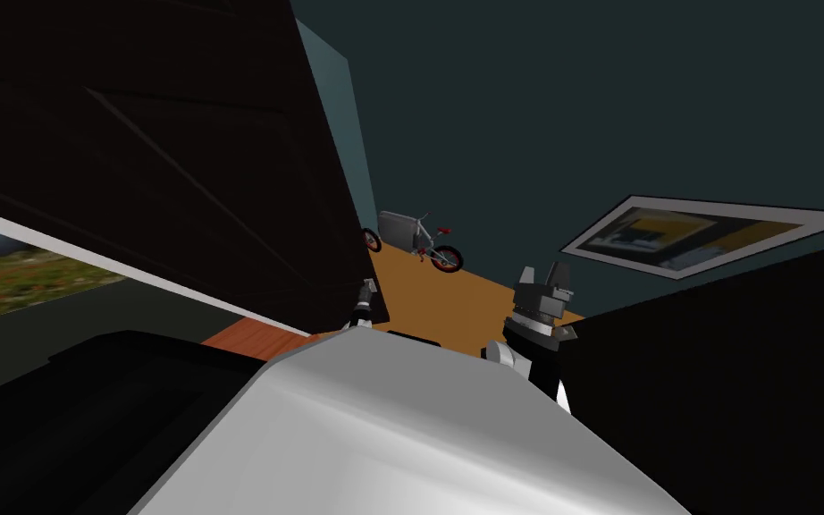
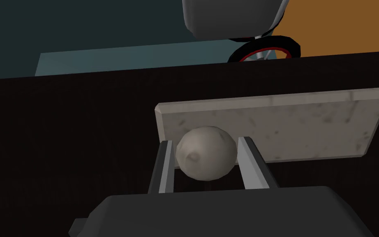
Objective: Push the door open
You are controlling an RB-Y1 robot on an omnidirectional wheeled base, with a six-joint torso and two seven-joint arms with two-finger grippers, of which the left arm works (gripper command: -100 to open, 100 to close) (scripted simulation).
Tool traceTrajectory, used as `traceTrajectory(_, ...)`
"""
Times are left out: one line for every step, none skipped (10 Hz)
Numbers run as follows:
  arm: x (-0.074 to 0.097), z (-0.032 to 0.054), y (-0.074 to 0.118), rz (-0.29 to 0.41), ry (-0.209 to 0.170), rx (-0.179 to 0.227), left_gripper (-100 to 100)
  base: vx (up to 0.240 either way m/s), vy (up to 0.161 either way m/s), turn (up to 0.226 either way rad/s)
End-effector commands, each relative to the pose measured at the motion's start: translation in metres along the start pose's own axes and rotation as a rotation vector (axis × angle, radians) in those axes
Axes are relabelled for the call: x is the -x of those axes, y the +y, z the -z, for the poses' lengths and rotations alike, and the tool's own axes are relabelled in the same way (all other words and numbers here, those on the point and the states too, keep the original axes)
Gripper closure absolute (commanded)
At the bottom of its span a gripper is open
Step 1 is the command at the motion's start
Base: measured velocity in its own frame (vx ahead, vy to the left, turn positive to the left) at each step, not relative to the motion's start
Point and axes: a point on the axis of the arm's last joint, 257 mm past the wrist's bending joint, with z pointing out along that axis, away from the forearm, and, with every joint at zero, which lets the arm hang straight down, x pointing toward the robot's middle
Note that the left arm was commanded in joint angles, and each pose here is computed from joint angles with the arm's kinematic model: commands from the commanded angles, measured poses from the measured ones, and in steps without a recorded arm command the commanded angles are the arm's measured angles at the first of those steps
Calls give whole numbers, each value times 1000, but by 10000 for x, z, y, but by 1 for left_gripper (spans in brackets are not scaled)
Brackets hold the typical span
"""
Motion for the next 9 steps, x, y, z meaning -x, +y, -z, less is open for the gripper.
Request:
traceTrajectory(149, -29, -17, -1, -35, -6, 100, 212, -57, 103)
traceTrajectory(206, -31, -16, 2, -51, -5, 100, 189, -30, 57)
traceTrajectory(253, -31, -14, 4, -65, -4, 100, 194, -24, 46)
traceTrajectory(290, -31, -11, 7, -76, -3, 100, 201, -27, 75)
traceTrajectory(322, -29, -9, 10, -86, -2, 100, 194, -52, 56)
traceTrajectory(284, -11, 30, 8, -77, 5, 100, 86, -22, 34)
traceTrajectory(401, -21, 4, 4, -99, -1, 100, 144, -6, 35)
traceTrajectory(457, -20, -1, 2, -111, -1, 100, 205, 6, 51)
traceTrajectory(519, -17, -5, 1, -124, -2, 100, 213, -8, 45)
